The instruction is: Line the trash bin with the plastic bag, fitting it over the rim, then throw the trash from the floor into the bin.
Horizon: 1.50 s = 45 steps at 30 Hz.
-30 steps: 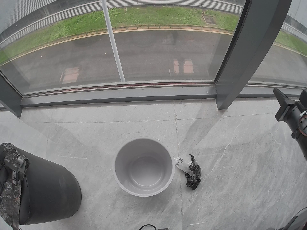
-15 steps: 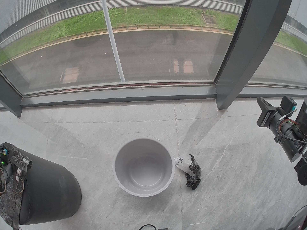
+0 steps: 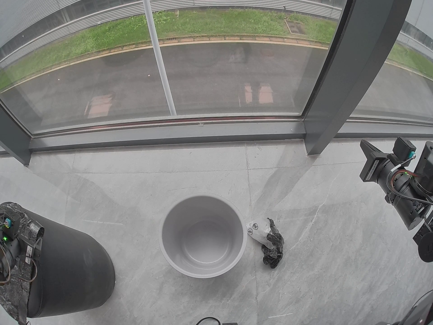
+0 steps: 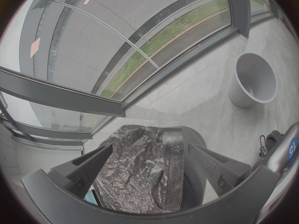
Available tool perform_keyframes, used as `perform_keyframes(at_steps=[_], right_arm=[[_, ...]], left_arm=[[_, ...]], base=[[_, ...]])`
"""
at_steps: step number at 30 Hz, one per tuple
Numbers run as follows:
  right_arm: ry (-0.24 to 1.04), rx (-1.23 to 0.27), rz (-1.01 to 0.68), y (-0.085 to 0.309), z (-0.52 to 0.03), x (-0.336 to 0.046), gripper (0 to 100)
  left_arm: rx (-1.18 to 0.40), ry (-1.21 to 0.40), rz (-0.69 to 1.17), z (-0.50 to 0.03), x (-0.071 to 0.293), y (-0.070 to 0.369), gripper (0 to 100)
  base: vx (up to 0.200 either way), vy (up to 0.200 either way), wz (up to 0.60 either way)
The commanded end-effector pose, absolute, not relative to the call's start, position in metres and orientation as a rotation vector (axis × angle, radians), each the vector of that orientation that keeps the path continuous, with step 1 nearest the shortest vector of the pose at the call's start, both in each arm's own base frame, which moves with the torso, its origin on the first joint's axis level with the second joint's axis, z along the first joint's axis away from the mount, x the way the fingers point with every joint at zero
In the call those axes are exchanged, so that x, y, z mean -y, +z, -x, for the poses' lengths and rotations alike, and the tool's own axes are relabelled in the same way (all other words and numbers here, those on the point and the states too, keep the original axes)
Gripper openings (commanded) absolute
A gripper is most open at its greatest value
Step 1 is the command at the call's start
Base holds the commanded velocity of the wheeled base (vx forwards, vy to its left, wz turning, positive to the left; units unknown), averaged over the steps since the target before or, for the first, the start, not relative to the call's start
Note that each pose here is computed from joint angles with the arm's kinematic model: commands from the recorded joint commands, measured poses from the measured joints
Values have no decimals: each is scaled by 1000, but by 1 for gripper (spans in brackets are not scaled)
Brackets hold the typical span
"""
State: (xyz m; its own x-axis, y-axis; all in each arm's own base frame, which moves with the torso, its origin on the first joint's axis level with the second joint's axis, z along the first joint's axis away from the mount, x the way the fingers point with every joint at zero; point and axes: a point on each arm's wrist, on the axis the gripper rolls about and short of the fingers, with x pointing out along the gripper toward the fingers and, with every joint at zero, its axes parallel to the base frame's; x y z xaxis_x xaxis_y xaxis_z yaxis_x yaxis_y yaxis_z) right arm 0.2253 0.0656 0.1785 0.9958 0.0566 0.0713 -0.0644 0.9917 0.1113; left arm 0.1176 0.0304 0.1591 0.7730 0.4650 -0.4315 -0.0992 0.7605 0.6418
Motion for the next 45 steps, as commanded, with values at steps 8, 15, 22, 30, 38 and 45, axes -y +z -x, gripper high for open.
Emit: perform_keyframes(at_steps=[8, 15, 22, 30, 38, 45], right_arm=[[65, 66, -113, 178, -225, -66, 0], [66, 55, -110, 175, -224, -65, 0], [67, 55, -110, 175, -224, -65, 0], [69, 59, -112, 175, -222, -65, 0], [69, 56, -112, 174, -222, -65, 0], [67, 62, -113, 176, -221, -64, 0]], left_arm=[[-665, 313, -638, -117, -30, 146, 100], [-668, 355, -625, -135, -39, 144, 100], [-646, 398, -621, -145, -46, 144, 100], [-649, 397, -617, -147, -47, 143, 100], [-620, 378, -581, -149, -45, 145, 0], [-465, 285, -233, -158, -43, 158, 0]], base=[[0, 0, 0], [0, 0, 0], [0, 0, 0], [0, 0, 0], [0, 0, 0], [0, 0, 0]])
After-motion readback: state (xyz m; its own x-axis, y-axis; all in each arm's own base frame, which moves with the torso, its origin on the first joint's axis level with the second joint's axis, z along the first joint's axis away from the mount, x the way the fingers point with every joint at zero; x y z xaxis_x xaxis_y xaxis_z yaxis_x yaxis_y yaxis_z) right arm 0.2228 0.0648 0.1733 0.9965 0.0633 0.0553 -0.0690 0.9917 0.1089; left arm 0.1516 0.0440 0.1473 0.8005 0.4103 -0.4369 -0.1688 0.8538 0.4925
